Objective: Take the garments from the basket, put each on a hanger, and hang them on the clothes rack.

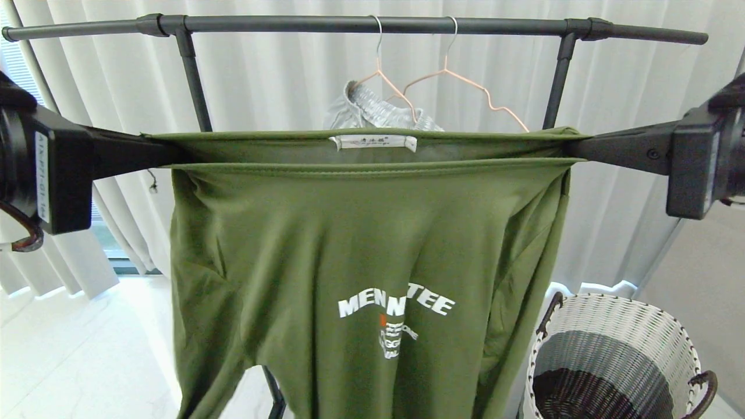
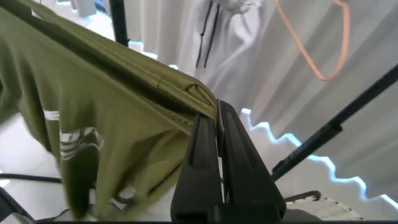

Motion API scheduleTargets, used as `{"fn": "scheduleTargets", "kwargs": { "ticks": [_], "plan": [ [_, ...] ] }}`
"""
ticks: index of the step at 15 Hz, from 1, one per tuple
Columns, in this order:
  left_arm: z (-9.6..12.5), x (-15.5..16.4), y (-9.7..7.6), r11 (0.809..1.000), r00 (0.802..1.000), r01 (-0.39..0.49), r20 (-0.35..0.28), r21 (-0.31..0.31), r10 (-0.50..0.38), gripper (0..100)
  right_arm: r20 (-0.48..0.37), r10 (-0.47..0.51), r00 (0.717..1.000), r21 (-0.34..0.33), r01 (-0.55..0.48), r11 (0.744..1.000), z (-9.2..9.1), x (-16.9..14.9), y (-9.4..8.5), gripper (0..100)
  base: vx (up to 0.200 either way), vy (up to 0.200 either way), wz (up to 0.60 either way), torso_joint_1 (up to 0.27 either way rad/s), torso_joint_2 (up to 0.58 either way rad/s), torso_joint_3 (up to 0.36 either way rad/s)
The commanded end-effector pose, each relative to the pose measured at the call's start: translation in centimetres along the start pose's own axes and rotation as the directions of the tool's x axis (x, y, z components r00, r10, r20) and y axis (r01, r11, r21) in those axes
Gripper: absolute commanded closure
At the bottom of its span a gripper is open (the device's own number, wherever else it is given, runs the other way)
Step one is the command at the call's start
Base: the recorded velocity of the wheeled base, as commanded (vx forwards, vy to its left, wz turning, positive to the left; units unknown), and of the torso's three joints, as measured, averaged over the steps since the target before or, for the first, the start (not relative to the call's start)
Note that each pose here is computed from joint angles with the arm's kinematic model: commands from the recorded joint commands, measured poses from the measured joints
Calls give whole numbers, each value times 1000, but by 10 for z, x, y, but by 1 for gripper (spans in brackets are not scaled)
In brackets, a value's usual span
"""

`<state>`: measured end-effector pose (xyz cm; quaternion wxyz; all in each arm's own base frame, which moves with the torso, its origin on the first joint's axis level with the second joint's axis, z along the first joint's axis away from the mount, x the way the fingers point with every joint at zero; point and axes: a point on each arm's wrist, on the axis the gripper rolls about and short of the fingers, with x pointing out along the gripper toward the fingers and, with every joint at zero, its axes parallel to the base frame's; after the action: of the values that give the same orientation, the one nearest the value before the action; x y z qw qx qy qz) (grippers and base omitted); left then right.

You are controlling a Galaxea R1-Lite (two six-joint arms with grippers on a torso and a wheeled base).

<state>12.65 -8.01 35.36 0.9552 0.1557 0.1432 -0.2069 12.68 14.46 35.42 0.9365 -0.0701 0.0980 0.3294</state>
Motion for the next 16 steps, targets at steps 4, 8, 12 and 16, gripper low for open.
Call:
{"fn": "scheduleTargets", "kwargs": {
  "ticks": [4,8,12,16],
  "plan": [
    [5,-10,-13,996,994,83,68,28,-85,100,52,56,997,-19,-55,998,15,-34,-6,100,0,0,0,0,0,0],
    [6,-9,-15,995,993,91,70,31,-93,100,-28,88,996,-21,-89,996,27,-63,-15,100,0,0,0,0,0,0],
    [7,-3,-17,995,993,96,60,31,-98,100,-163,230,960,2,-233,973,11,-103,-20,100,0,0,0,0,0,0],
    [16,20,-25,995,990,101,92,26,-103,100,-239,466,852,65,-464,883,-5,-126,-16,100,0,0,0,0,0,0]
  ]
}}
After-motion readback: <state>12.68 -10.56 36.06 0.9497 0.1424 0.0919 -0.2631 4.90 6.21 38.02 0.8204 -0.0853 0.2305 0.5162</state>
